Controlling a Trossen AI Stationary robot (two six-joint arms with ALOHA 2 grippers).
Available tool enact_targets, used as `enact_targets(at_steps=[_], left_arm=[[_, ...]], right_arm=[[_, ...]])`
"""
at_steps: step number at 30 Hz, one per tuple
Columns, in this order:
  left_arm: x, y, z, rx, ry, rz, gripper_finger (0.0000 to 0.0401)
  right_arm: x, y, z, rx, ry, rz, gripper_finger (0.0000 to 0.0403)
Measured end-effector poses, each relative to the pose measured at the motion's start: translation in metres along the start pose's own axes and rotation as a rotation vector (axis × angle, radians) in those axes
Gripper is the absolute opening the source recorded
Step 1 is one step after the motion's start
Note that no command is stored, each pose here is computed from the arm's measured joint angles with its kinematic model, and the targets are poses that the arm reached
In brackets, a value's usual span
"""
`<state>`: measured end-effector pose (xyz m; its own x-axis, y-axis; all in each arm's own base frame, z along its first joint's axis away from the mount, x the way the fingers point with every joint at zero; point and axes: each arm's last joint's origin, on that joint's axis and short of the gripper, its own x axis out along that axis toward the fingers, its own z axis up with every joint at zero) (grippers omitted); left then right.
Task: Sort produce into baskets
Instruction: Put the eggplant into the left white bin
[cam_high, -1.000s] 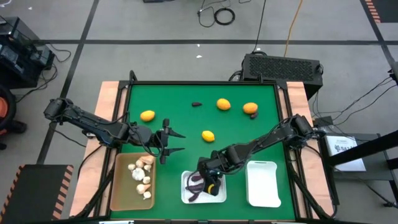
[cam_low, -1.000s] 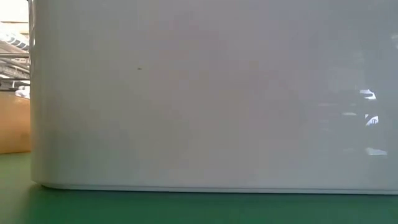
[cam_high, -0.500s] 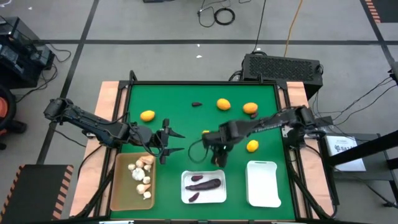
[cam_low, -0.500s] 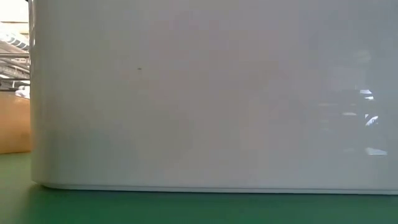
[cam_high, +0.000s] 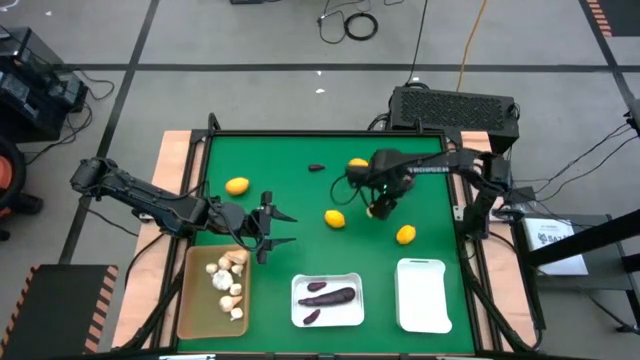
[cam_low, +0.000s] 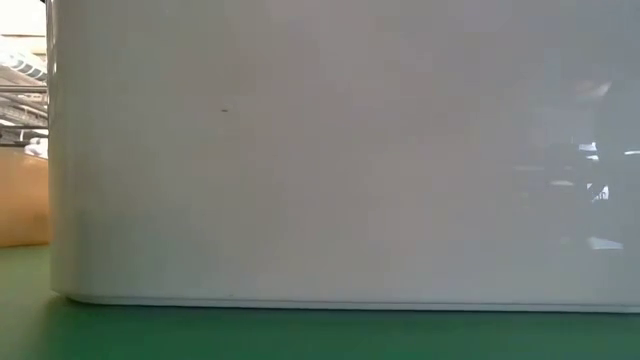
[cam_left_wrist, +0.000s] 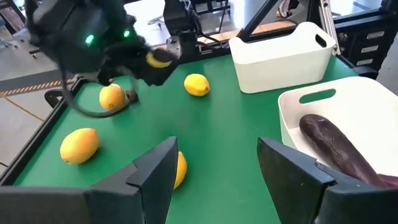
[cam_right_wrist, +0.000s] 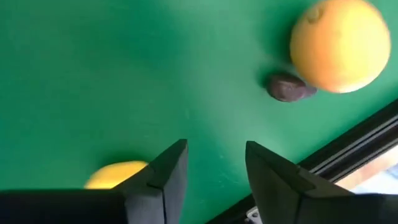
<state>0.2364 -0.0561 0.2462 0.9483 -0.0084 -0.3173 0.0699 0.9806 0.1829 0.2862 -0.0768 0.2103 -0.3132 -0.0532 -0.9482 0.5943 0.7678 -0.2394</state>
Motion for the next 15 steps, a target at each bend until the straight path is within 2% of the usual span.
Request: enact_targets(at_steps=[5, 8, 12, 15], left_arm=[[0.0, -0.001, 0.0, -0.001, -0.001, -0.003, 0.0228], [0.0, 0.0, 0.0, -0.002, 0.0, 0.001, 0.0228], [0.0, 0.001, 0.0, -0.004, 0.0, 0.005, 0.0228], [0.0, 0.001, 0.0, -0.003, 0.0, 0.005, 0.0228]], right_arm=[[0.022, -0.037, 0.003, 0.111, 0.062, 0.006, 0.0203], [0.027, -0.054, 0.001, 0.155, 0.043, 0.01, 0.0245], [0.031, -0.077, -0.009, 0.228, -0.055, 0.047, 0.0295], [0.035, -0.091, -0.019, 0.294, -0.151, 0.135, 0.0321]])
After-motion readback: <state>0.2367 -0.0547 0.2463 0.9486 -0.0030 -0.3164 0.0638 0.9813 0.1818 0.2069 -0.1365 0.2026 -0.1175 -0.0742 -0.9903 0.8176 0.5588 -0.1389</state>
